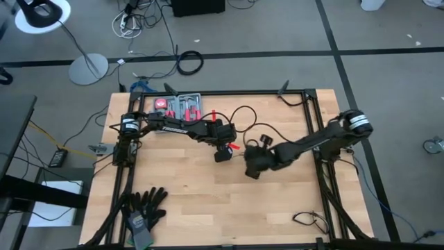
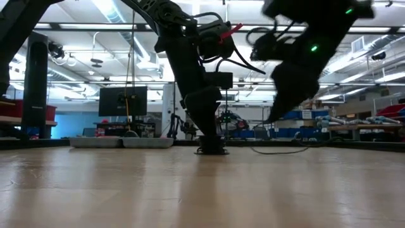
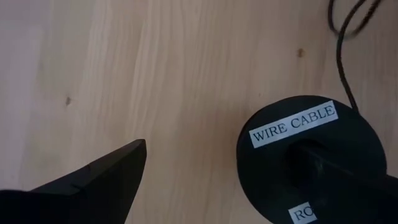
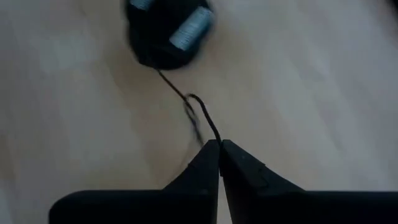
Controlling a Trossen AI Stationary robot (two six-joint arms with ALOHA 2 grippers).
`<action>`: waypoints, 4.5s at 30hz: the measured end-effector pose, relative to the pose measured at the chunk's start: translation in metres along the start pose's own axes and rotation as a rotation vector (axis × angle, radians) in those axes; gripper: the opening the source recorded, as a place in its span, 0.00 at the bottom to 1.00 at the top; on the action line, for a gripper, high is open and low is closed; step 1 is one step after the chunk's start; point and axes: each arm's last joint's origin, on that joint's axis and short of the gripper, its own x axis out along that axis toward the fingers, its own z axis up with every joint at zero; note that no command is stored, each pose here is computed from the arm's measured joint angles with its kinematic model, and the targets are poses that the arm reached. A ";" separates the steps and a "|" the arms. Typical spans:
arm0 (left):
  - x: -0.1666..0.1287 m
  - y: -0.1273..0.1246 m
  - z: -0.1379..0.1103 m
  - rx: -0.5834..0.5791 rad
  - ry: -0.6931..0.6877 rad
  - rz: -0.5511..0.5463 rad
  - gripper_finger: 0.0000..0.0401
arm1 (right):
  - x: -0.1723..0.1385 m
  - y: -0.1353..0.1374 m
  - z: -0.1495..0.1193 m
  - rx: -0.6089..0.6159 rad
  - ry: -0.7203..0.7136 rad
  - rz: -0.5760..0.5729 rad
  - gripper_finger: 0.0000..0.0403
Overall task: Coil cords
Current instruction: Uncoil the black wire from the spool
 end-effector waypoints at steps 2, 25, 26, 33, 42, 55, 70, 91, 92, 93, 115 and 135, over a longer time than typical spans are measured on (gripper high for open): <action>0.000 0.000 -0.001 0.000 0.006 0.000 0.99 | 0.013 0.002 0.006 -0.028 -0.006 0.051 0.06; 0.000 0.000 -0.001 -0.002 0.006 0.000 0.99 | 0.082 -0.013 0.030 -0.097 -0.030 0.270 0.41; 0.000 0.000 -0.001 -0.001 0.007 0.000 0.99 | 0.085 -0.012 0.028 -0.096 -0.019 0.270 0.41; 0.000 0.000 -0.001 -0.001 0.011 -0.001 0.99 | 0.086 -0.006 0.029 -0.075 -0.043 0.296 0.33; 0.000 0.000 0.000 -0.003 0.003 0.000 0.99 | 0.079 -0.005 0.033 -0.069 -0.048 0.412 0.28; 0.000 0.000 0.000 -0.010 0.003 0.000 0.99 | 0.080 -0.009 0.025 -0.092 0.014 0.320 0.03; -0.003 -0.001 0.002 -0.024 -0.009 -0.013 0.99 | -0.016 -0.001 -0.005 0.059 0.226 0.337 0.00; -0.001 0.002 -0.002 -0.003 0.027 0.017 0.99 | -0.196 -0.060 -0.082 0.438 0.418 0.079 0.00; 0.000 0.002 -0.004 -0.003 0.040 0.017 0.99 | -0.196 -0.060 -0.080 0.420 0.310 0.087 0.00; 0.000 0.002 -0.004 -0.002 0.034 0.017 0.99 | -0.197 -0.059 -0.077 0.418 0.193 0.101 0.00; 0.000 0.001 -0.002 -0.029 0.014 0.006 0.99 | -0.038 0.031 0.013 0.066 -0.026 0.003 0.17; 0.000 0.001 -0.003 -0.025 0.036 0.003 0.99 | 0.056 0.005 0.026 0.154 -0.094 0.289 0.45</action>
